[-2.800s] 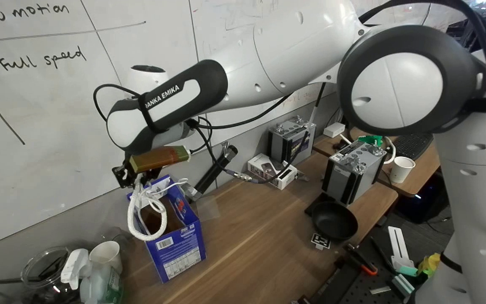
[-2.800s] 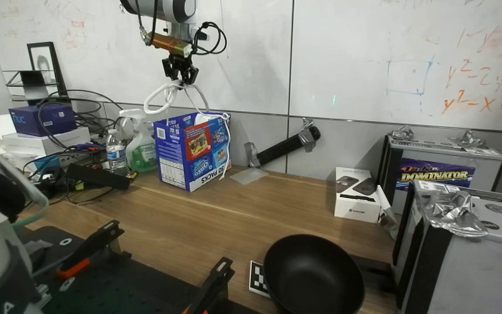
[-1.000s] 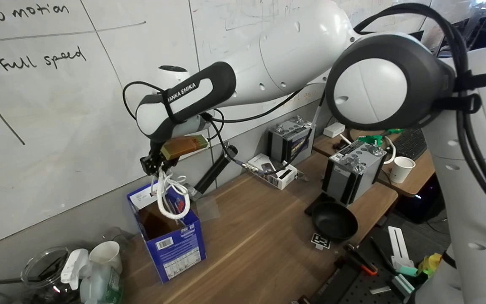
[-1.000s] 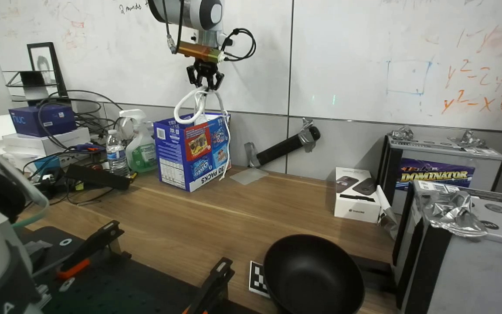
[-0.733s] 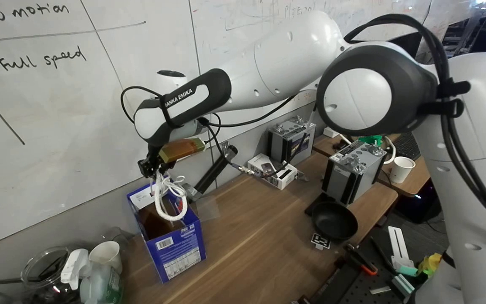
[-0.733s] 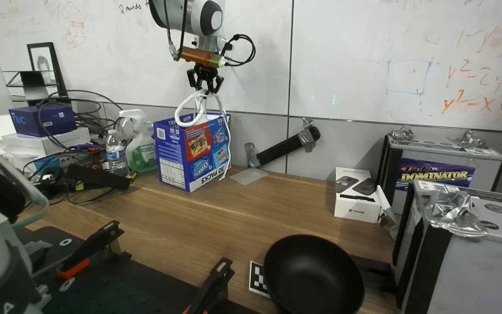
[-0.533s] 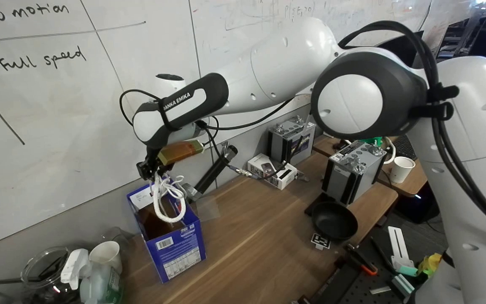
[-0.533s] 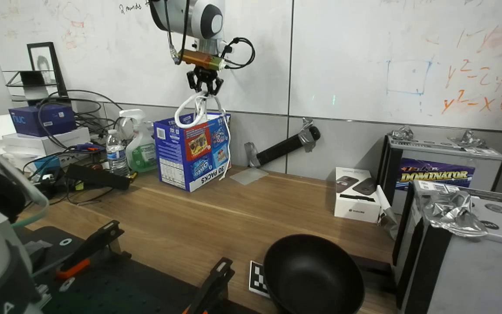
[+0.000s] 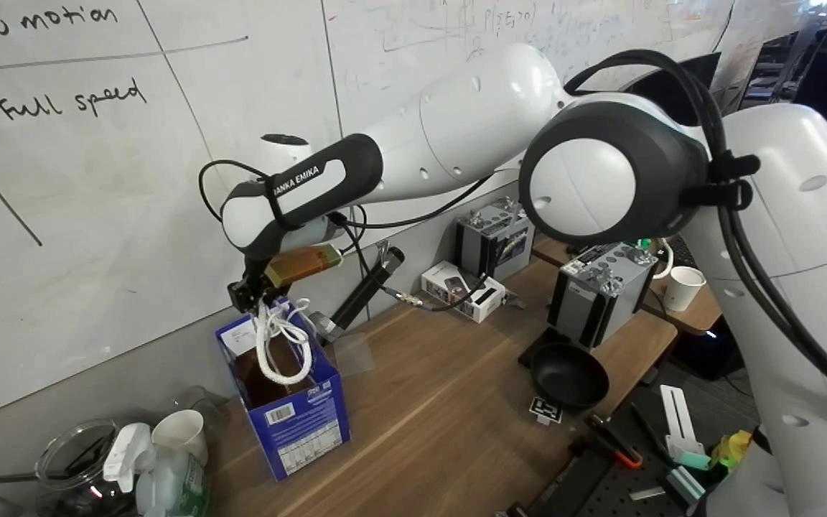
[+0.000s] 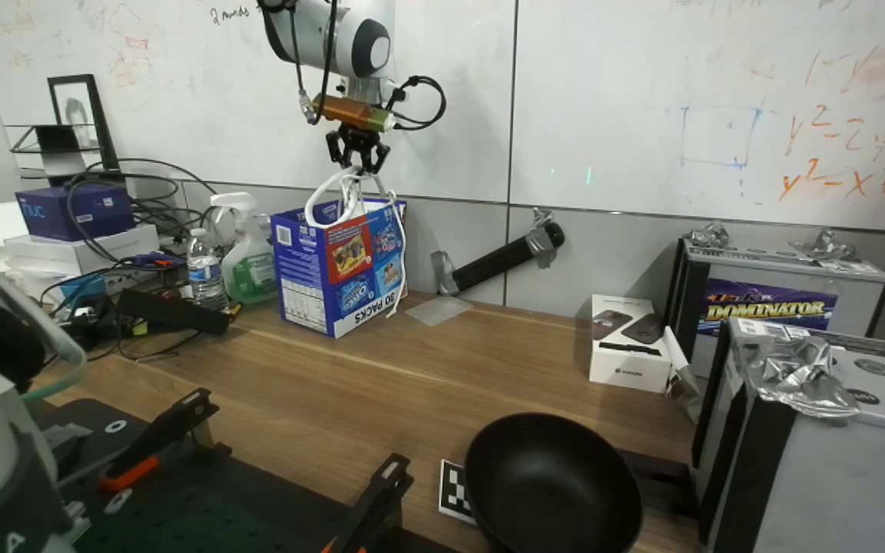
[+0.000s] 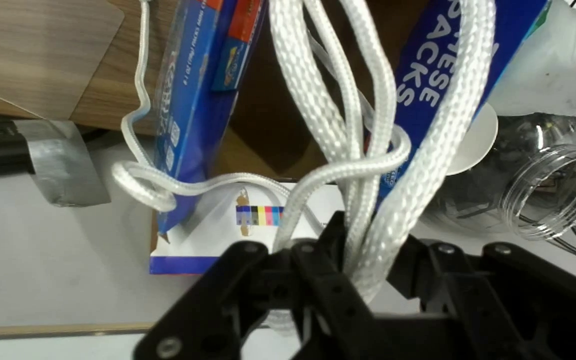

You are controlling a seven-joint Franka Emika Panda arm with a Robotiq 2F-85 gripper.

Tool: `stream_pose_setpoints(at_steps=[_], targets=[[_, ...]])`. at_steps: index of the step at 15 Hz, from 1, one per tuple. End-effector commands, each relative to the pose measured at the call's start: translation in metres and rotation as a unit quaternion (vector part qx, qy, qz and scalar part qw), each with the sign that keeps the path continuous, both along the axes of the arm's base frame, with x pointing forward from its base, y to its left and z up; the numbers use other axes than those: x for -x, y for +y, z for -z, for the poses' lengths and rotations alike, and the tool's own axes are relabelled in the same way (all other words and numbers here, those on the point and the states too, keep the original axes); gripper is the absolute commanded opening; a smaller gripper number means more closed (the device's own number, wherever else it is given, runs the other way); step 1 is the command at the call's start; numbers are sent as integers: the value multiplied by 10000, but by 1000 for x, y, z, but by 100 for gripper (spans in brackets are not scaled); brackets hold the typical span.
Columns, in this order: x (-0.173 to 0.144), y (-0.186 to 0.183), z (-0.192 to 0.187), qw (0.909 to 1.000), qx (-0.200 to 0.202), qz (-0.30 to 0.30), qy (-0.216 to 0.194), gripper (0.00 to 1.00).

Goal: Pick up the ropes and put them into the blue box.

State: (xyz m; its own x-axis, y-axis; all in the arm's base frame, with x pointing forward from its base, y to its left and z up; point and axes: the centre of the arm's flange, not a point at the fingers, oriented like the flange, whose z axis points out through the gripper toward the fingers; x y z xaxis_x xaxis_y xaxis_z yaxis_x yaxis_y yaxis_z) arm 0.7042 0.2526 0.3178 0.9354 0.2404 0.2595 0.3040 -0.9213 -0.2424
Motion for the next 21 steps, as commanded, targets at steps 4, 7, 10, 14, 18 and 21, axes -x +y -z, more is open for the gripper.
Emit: stream_pose_setpoints(at_steps=[4, 7, 10, 14, 18, 21], targets=[[-4, 9, -11, 9999, -63, -88, -47, 53], [1, 9, -14, 10000, -1, -72, -41, 76], [5, 3, -15, 9998, 169, 47, -35, 97], [-9, -10, -4, 9992, 377, 156, 55, 100], [-26, -16, 7, 9969, 721, 287, 149, 100], [-37, -16, 6, 9961, 826, 293, 119, 100]])
